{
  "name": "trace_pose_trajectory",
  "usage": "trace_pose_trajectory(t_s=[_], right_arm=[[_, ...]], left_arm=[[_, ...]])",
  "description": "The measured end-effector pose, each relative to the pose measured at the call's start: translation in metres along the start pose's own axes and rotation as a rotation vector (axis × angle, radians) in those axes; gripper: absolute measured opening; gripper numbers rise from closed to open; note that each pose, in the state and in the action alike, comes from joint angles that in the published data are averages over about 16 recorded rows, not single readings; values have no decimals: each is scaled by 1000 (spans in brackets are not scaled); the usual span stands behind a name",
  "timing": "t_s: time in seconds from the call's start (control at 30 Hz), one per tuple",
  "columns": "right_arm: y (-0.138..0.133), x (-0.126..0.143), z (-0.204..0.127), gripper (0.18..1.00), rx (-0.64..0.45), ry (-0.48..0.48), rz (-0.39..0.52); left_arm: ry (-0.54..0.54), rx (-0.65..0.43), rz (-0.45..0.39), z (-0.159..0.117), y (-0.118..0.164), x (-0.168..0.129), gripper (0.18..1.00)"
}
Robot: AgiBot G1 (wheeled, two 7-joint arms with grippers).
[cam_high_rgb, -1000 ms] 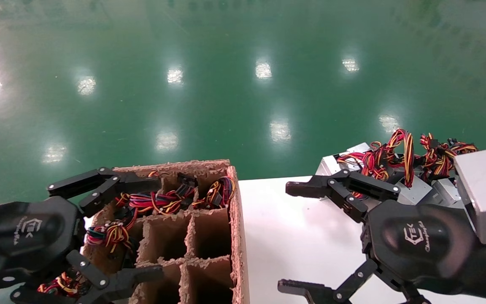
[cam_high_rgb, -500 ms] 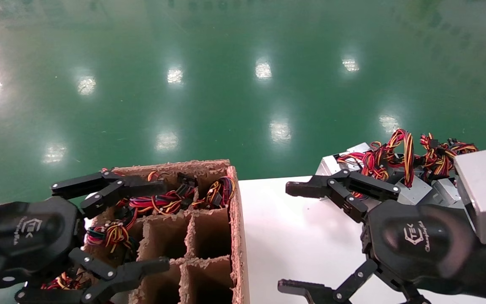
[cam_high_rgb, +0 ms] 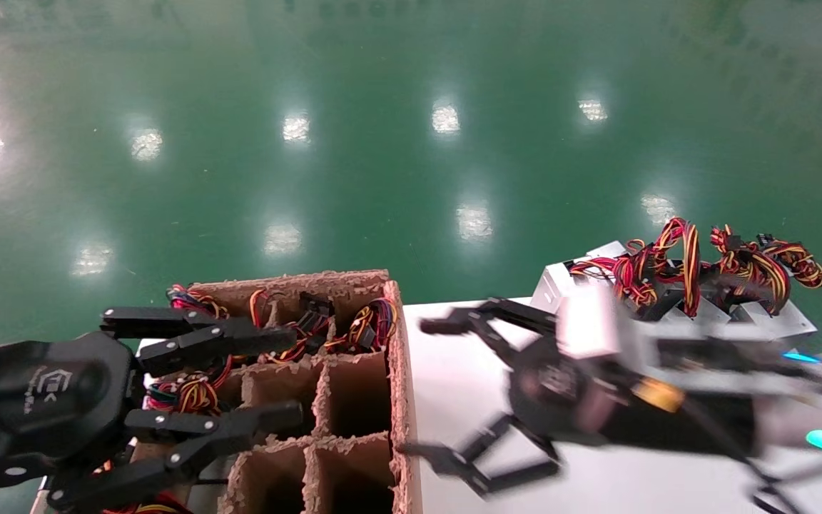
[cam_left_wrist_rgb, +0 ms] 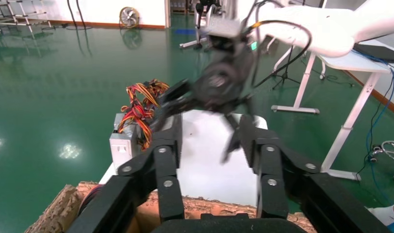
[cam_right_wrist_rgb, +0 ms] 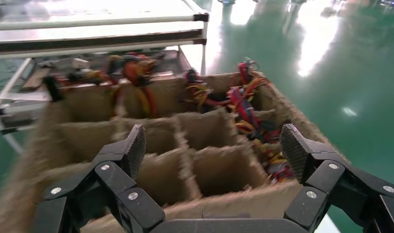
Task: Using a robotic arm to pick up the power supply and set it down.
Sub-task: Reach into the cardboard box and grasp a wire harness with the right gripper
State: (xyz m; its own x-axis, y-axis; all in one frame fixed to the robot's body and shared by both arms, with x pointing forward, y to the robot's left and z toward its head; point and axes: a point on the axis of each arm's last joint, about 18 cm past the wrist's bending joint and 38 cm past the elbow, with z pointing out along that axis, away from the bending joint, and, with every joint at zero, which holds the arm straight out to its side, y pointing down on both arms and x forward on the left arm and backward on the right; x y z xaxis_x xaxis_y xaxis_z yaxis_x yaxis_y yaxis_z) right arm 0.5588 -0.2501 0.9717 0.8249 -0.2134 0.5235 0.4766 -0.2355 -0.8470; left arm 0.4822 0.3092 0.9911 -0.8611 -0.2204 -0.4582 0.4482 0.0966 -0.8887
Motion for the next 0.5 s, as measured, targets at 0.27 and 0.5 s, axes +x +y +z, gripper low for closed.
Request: trace_pose_trajectory(t_s=[0.27, 0.5], right_arm=[[17, 38, 71, 1001, -31, 8, 7], [26, 53, 128, 1001, -54, -17, 15]], left_arm=[[0, 0, 0, 0, 0, 0, 436], [0, 0, 0, 0, 0, 0, 316]])
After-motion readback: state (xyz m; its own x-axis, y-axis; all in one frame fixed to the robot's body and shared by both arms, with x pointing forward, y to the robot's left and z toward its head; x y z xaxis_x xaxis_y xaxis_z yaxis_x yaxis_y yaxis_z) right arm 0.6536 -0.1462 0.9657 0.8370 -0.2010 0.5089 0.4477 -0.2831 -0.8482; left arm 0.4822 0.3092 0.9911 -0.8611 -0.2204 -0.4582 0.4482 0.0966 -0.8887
